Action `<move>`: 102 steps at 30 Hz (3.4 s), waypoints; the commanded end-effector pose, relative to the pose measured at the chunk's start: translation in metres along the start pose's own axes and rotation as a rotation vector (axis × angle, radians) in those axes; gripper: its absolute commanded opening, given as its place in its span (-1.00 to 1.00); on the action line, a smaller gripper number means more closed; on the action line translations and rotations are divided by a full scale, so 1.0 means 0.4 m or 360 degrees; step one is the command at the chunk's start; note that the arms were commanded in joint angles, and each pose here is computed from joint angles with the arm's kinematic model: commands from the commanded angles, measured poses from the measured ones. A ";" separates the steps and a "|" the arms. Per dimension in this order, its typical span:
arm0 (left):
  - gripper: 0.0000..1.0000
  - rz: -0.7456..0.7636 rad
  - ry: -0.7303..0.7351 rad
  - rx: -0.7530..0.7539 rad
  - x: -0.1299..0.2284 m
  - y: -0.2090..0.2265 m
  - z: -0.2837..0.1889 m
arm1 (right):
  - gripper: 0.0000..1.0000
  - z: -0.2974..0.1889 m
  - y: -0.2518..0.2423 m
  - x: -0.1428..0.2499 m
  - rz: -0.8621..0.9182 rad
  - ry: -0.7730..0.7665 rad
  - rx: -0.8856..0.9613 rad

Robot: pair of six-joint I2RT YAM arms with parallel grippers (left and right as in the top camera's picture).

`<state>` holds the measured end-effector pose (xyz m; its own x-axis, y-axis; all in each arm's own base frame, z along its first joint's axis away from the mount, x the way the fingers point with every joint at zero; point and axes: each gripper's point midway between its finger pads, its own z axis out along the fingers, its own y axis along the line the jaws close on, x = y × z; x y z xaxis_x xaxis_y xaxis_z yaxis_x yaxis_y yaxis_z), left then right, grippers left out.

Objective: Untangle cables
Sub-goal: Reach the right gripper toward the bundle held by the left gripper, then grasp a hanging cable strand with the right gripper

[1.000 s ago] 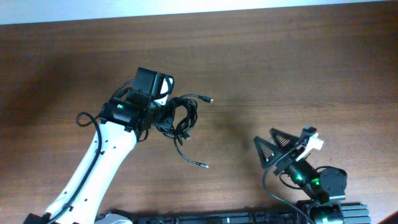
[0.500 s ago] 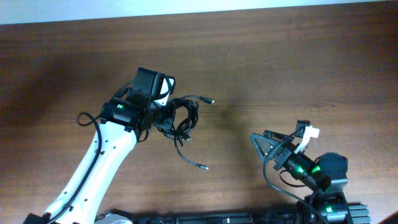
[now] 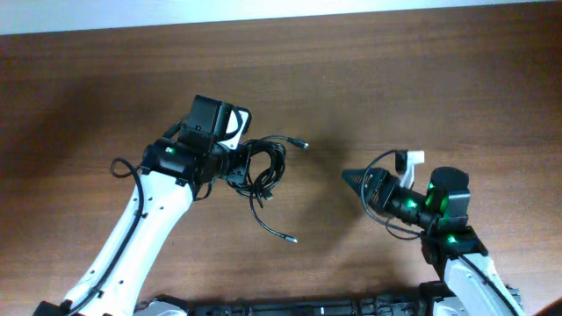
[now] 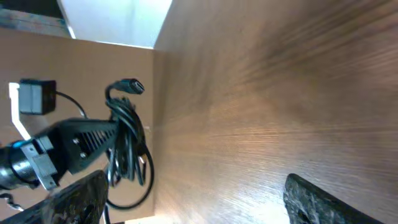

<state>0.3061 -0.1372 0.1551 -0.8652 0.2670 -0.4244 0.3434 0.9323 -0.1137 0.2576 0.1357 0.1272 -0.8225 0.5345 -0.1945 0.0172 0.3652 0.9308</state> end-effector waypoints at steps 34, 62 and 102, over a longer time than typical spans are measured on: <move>-1.00 0.0338 -0.0039 0.0450 0.006 -0.119 -0.031 | -0.92 0.083 0.252 0.045 -0.0863 0.0030 -0.0612; -1.00 0.0216 -0.0130 0.0744 -0.031 -0.197 -0.061 | -0.77 0.267 0.157 0.140 -0.0583 0.0196 -0.0042; -1.00 0.0032 -0.0285 0.0617 -0.097 -0.076 -0.065 | -0.92 0.239 0.171 0.254 -0.1246 0.0464 -0.0194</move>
<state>0.3230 -0.1637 0.1883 -0.8479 0.1317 -0.5135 0.3959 0.8014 -0.4483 0.2448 0.2749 0.1279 -0.6799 -0.0413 -0.7321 -0.6211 0.5633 0.5450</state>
